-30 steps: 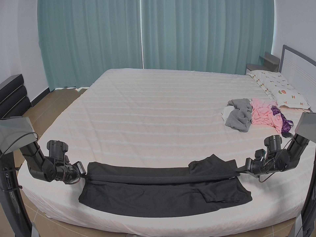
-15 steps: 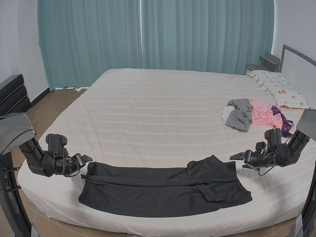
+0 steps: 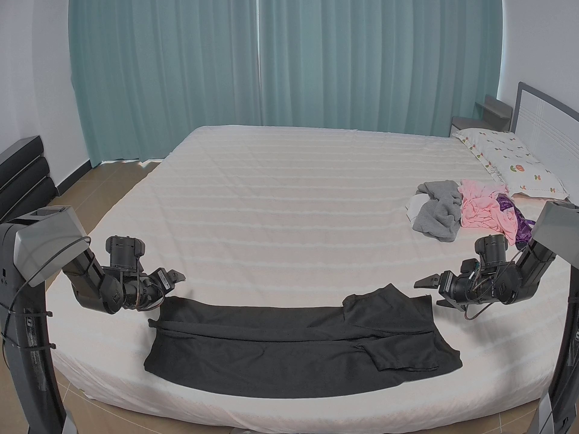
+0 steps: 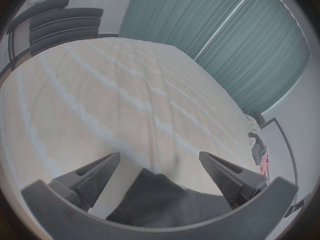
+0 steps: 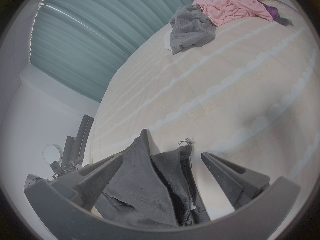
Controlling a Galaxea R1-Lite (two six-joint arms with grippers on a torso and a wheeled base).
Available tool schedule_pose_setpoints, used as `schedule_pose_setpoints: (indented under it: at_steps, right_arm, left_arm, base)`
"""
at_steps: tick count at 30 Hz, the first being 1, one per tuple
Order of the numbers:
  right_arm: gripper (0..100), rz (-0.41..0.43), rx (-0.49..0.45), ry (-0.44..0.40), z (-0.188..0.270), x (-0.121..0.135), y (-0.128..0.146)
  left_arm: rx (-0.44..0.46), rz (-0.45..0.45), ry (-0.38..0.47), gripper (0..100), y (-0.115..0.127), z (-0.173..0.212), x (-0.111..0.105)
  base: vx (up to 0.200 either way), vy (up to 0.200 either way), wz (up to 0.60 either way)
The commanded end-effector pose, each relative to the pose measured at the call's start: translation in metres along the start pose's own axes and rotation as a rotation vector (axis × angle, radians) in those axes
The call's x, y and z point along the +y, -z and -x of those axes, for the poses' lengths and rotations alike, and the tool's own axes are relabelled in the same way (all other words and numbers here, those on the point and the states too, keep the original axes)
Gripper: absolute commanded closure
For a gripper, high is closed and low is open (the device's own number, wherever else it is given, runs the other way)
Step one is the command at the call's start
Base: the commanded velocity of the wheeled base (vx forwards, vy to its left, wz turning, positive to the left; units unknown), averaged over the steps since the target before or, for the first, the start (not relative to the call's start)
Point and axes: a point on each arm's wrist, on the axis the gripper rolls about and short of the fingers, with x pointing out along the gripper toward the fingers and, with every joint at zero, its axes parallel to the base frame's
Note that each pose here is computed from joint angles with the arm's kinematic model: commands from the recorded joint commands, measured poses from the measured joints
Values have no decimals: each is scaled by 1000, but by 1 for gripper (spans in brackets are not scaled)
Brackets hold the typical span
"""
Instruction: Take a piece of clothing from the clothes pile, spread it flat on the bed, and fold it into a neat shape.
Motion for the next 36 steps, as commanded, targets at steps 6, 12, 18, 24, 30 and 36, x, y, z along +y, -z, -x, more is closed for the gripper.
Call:
schedule_pose_setpoints:
  at_steps: [6,12,18,24,30,36]
  right_arm:
    - [0,-10,20,11,-5,-5,6]
    - [0,-12,21,18,-6,-6,7]
    - [0,-12,-1,60,-9,-8,6]
    - [0,-10,-12,88,-11,-8,7]
    - [0,-46,-26,82,-20,1,7]
    - [0,-33,-55,95,-28,2,10]
  left_arm:
    - [7,-1,-18,100,5,-9,2]
    - [17,2,-27,100,9,-8,4]
    - [-1,33,-35,100,2,-5,8]
    - [-64,78,-76,100,-10,3,13]
    - [-59,83,-85,100,-8,6,16]
    - [-54,79,-84,100,-6,4,15]
  base:
    - [0,0,0]
    - [0,0,0]
    - [0,0,0]
    - [0,0,0]
    - [0,0,0]
    - [0,0,0]
